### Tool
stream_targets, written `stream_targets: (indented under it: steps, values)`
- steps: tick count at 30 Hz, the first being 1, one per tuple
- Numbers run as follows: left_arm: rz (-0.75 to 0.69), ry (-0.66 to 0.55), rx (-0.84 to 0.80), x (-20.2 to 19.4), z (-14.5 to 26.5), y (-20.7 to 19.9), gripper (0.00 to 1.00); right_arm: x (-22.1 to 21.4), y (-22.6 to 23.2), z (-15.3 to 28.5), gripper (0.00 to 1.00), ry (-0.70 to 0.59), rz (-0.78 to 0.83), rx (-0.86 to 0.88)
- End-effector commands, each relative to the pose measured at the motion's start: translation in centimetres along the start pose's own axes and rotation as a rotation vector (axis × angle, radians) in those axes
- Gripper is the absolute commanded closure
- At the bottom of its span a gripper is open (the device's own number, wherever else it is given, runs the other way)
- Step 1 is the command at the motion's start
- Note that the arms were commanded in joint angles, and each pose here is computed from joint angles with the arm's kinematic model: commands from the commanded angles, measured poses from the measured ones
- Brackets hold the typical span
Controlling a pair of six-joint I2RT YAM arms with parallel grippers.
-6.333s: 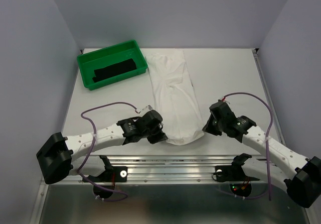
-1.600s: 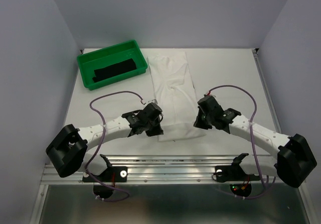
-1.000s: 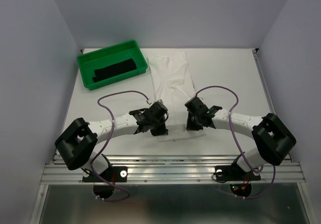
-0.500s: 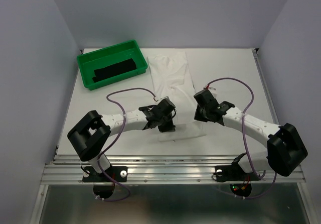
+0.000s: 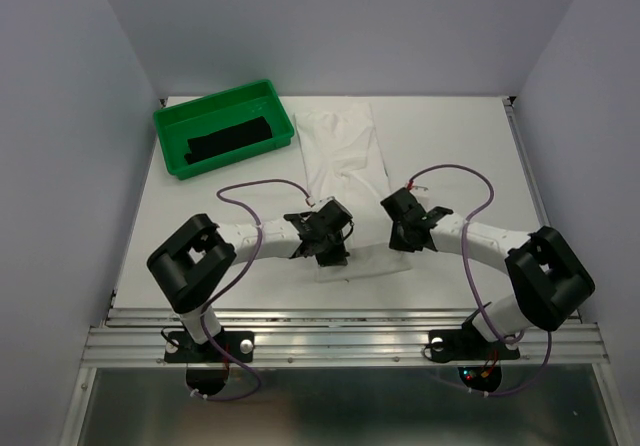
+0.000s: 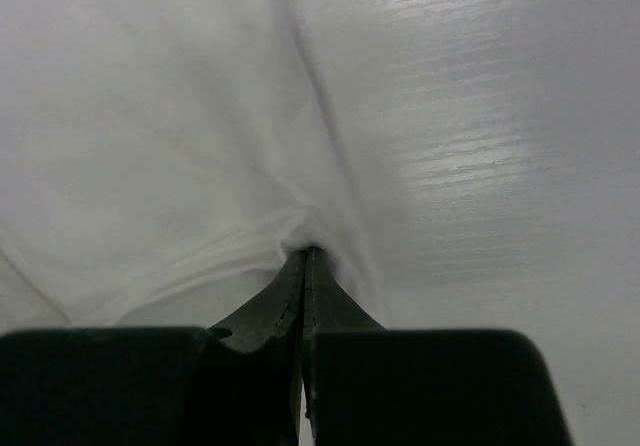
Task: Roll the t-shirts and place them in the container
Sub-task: Roll the T-shirt to the center of the board.
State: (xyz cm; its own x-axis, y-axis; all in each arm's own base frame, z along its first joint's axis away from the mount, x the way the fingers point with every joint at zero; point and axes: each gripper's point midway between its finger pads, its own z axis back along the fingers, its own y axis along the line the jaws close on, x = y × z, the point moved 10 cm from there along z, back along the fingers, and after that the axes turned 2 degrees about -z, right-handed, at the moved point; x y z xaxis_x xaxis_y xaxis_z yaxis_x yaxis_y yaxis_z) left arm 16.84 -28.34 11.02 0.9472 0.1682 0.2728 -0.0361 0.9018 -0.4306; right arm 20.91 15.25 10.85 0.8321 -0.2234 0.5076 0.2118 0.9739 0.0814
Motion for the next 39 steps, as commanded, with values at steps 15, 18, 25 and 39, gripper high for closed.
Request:
stream_targets:
  steps: [15,18,25,39]
  values:
    - [0.082,-0.155,-0.077,-0.7,7.2,3.0,0.89,0.8,-3.3,5.2,0.89,-0.029,-0.119,0.149]
    - [0.122,-0.132,-0.066,-1.9,6.9,4.6,0.75,-0.1,-4.3,5.0,0.71,0.012,-0.172,0.181]
    - [0.196,-0.120,-0.077,-3.3,6.7,6.5,0.34,-1.9,-5.6,4.4,0.42,0.061,-0.298,0.261]
    - [0.245,-0.066,-0.039,-4.7,4.2,8.1,0.49,-4.7,-6.4,2.5,0.48,0.103,-0.402,0.278]
